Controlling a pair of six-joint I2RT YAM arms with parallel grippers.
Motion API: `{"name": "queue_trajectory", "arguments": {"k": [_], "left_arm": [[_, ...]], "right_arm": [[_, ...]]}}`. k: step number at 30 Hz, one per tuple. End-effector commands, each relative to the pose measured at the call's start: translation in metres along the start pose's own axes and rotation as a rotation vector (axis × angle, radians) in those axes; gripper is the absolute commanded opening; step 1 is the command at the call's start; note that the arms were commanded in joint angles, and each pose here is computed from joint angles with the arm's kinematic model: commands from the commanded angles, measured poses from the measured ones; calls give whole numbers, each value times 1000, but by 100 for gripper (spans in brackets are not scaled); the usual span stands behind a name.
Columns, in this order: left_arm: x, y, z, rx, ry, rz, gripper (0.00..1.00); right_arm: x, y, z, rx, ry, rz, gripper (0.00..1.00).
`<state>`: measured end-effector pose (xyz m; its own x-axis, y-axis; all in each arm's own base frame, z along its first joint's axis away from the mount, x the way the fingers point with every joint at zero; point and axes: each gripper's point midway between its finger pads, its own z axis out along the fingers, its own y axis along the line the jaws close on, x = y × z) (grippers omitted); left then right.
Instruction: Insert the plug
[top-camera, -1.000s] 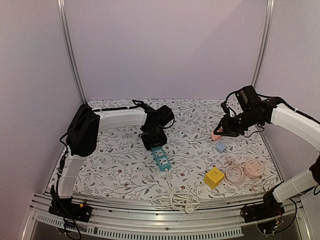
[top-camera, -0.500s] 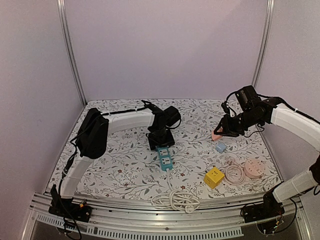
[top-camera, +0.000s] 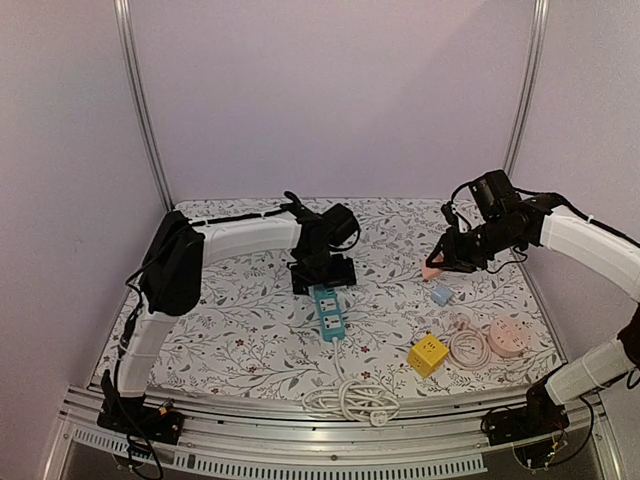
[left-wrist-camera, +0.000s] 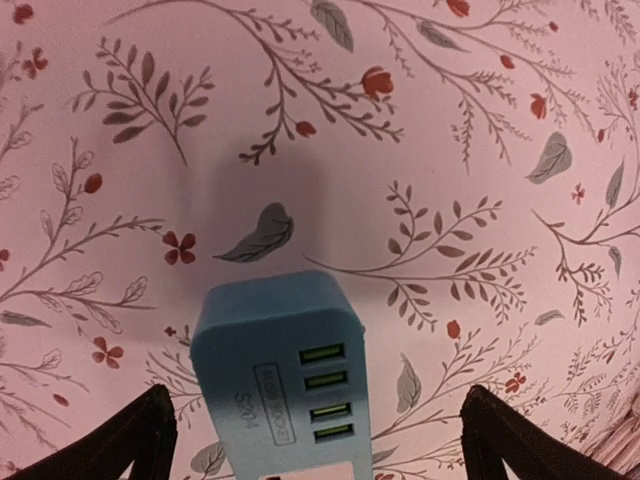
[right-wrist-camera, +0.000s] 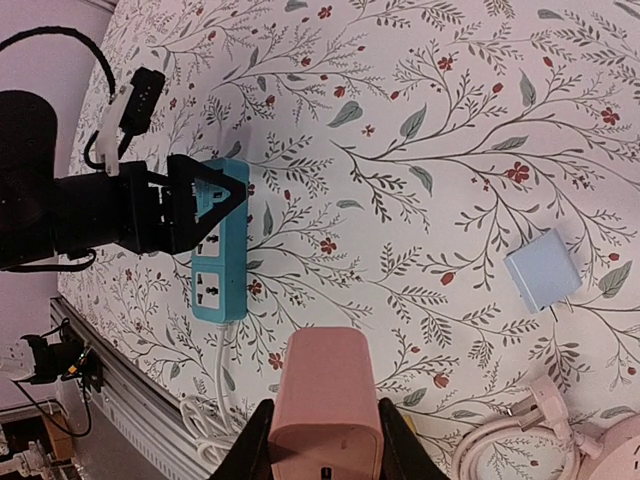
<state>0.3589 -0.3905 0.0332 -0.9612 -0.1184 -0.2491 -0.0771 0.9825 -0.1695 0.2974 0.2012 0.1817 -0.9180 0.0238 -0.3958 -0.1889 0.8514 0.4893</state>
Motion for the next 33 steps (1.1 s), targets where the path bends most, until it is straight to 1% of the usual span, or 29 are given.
{"name": "queue_trajectory", "arguments": {"k": [1,4,8,12,16,21,23,26,30,33], "left_arm": [[-26,-6,-60,74,-127,71,99],[-31,8,-82,88,-162,92,99],[-33,26,-122,111,-235,142,99],[-21,49,-150,154,-266,173,99],[-5,71,-171,186,-288,205,100],[17,92,-190,243,-302,250,100],[27,102,-189,246,-295,258,99],[38,121,-198,252,-325,257,100],[46,146,-207,230,-366,264,99],[51,166,-210,183,-394,268,99]], "right_arm": [[-14,12,-5,-28,-31,0,0],[-16,18,-7,-48,-32,22,0],[-19,36,-16,-123,-28,28,0],[-23,56,-30,-188,-35,38,0],[-22,72,-36,-191,-16,49,0],[-18,88,-35,-172,12,50,0],[-14,94,-30,-167,32,48,0],[-7,106,-21,-151,61,22,0],[0,125,-6,-137,105,-21,0],[2,131,7,-119,129,-41,0]]}}
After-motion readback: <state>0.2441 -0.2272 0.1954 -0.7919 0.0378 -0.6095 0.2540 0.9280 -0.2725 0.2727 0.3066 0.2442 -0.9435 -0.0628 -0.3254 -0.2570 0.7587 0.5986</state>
